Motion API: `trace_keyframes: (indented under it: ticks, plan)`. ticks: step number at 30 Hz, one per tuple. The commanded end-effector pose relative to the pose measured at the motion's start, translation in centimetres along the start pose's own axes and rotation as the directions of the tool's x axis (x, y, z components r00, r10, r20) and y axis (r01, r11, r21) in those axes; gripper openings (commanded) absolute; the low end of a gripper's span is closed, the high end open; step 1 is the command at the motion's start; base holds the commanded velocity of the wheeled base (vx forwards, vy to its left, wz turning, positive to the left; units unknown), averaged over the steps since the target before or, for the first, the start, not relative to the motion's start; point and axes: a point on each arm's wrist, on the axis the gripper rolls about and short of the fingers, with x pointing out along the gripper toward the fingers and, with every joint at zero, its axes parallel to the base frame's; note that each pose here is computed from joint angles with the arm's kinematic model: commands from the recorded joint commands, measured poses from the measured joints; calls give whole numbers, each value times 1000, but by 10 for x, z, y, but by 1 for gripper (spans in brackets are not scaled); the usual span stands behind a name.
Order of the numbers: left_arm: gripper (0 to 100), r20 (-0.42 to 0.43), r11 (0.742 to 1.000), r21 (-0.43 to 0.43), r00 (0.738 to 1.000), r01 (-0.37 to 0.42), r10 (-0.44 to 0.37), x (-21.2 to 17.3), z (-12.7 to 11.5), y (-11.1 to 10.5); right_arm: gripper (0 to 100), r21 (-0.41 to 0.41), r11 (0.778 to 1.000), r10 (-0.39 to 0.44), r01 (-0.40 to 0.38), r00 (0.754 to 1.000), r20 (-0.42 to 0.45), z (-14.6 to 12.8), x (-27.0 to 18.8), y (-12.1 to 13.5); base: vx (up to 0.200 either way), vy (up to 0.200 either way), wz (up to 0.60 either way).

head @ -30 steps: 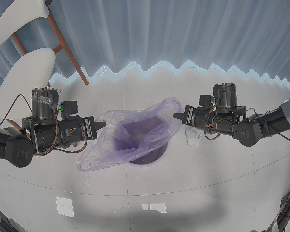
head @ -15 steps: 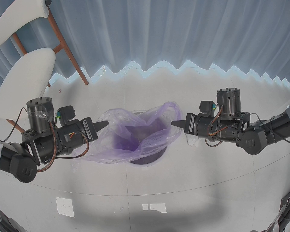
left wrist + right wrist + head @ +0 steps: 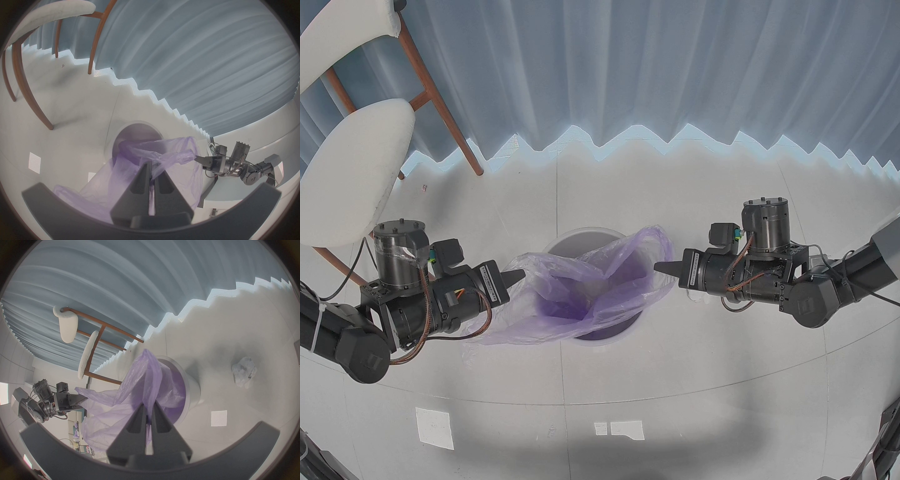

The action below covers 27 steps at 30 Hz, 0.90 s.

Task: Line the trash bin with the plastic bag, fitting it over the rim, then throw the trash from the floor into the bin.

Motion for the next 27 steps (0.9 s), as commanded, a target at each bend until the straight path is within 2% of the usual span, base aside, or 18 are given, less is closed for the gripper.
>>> trace_keyframes:
  ticks: [1, 6, 10, 14, 21, 27]
  plan:
    - [0, 28, 1000, -3, 999, -30, 30, 12, 7, 3, 0, 10, 1000, -1, 1, 1000, -5, -3, 15, -15, 0, 0, 0]
    - [0, 78, 999, -10, 996, -37, 38, 25, 21, -1, 0, 7, 1000, 24, -24, 999, 25, 13, 22, -22, 0, 0, 0]
    - [0, 62, 999, -16, 997, -46, 47, 37, 24, -1, 0, 4, 999, 39, -39, 998, 49, 25, 30, -30, 0, 0, 0]
    - [0, 60, 998, -47, 997, -49, 52, 49, 28, 1, 0, 11, 1000, 29, -29, 998, 54, 34, 36, -35, 0, 0, 0]
    - [0, 112, 993, -115, 993, -35, 48, 61, 51, -1, 0, 5, 1000, 23, -23, 995, 96, 53, 47, -44, 0, 0, 0]
    - [0, 122, 991, -121, 991, -48, 63, 64, 64, 0, 0, 4, 1000, 10, -10, 991, 130, 68, 51, -55, 0, 0, 0]
